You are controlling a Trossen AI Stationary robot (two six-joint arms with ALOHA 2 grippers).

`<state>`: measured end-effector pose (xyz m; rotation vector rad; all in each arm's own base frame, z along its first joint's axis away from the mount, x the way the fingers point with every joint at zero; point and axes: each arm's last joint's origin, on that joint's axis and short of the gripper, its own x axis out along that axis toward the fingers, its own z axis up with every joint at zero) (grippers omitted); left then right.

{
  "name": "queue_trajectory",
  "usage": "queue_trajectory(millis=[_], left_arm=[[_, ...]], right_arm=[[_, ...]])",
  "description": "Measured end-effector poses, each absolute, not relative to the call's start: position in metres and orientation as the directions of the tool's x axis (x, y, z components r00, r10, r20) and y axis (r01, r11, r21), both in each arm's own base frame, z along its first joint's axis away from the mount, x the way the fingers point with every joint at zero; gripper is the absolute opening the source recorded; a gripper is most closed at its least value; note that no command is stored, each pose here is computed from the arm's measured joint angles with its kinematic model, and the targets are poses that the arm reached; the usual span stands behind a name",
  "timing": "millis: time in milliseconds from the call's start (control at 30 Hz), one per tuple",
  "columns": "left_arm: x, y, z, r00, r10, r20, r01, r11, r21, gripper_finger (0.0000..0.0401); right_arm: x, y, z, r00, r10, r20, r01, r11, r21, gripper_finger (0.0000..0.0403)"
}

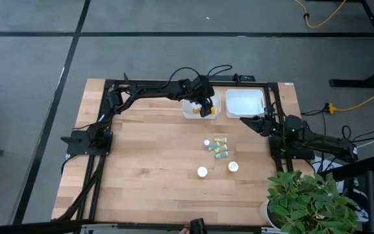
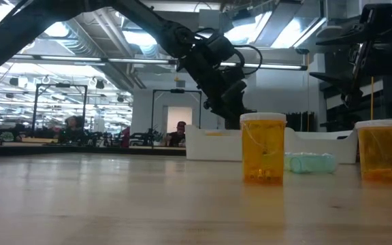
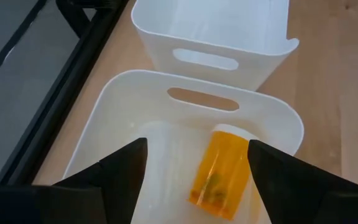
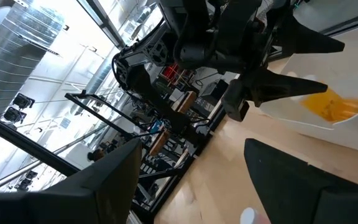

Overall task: Pick and place medicine bottles into bin by pill shape (circle, oval)
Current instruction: Put the orange capsule bottle into the left white bin

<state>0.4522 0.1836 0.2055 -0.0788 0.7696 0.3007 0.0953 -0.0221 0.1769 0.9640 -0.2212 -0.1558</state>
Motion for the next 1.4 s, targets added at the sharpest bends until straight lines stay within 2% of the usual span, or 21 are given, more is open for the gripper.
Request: queue_trajectory(millis=[233, 500, 600, 767, 967, 1167, 1400], left_arm=[[0.452, 0.18, 0.207, 0.676, 0.233, -0.699, -0.274, 0.96, 0.056, 0.0272], [0.448, 0.168, 0.23, 0.692, 0.225, -0.686, -0.259, 0.964, 0.054, 0.0268], [0.444, 0.155, 0.237, 0.681, 0.165, -0.713, -0.239, 0.971, -0.004, 0.0268], [0.443, 0.116, 0.236, 0.625, -0.014, -0.78, -0.112, 0.988, -0.107, 0.0263], [0.433, 0.071, 0.224, 0.427, -0.107, -0.898, -0.018, 0.992, -0.127, 0.0263], [0.413, 0.033, 0.217, 0.159, -0.092, -0.983, -0.013, 0.995, -0.095, 0.0254], [0.383, -0.006, 0.217, -0.173, -0.018, -0.985, -0.081, 0.997, -0.004, 0.0253]], right_arm=[[0.095, -0.022, 0.177, 0.966, -0.229, 0.117, 0.033, 0.562, 0.826, 0.0286], [0.095, -0.022, 0.177, 0.966, -0.229, 0.117, 0.033, 0.562, 0.827, 0.0286], [0.095, -0.022, 0.177, 0.966, -0.229, 0.117, 0.033, 0.562, 0.827, 0.0286], [0.095, -0.022, 0.177, 0.966, -0.229, 0.117, 0.033, 0.562, 0.827, 0.0286], [0.095, -0.021, 0.177, 0.971, -0.207, 0.116, 0.02, 0.562, 0.827, 0.0286], [0.096, -0.02, 0.177, 0.978, -0.173, 0.116, 0.002, 0.565, 0.825, 0.0286], [0.096, -0.019, 0.177, 0.987, -0.115, 0.116, -0.03, 0.569, 0.822, 0.0286]])
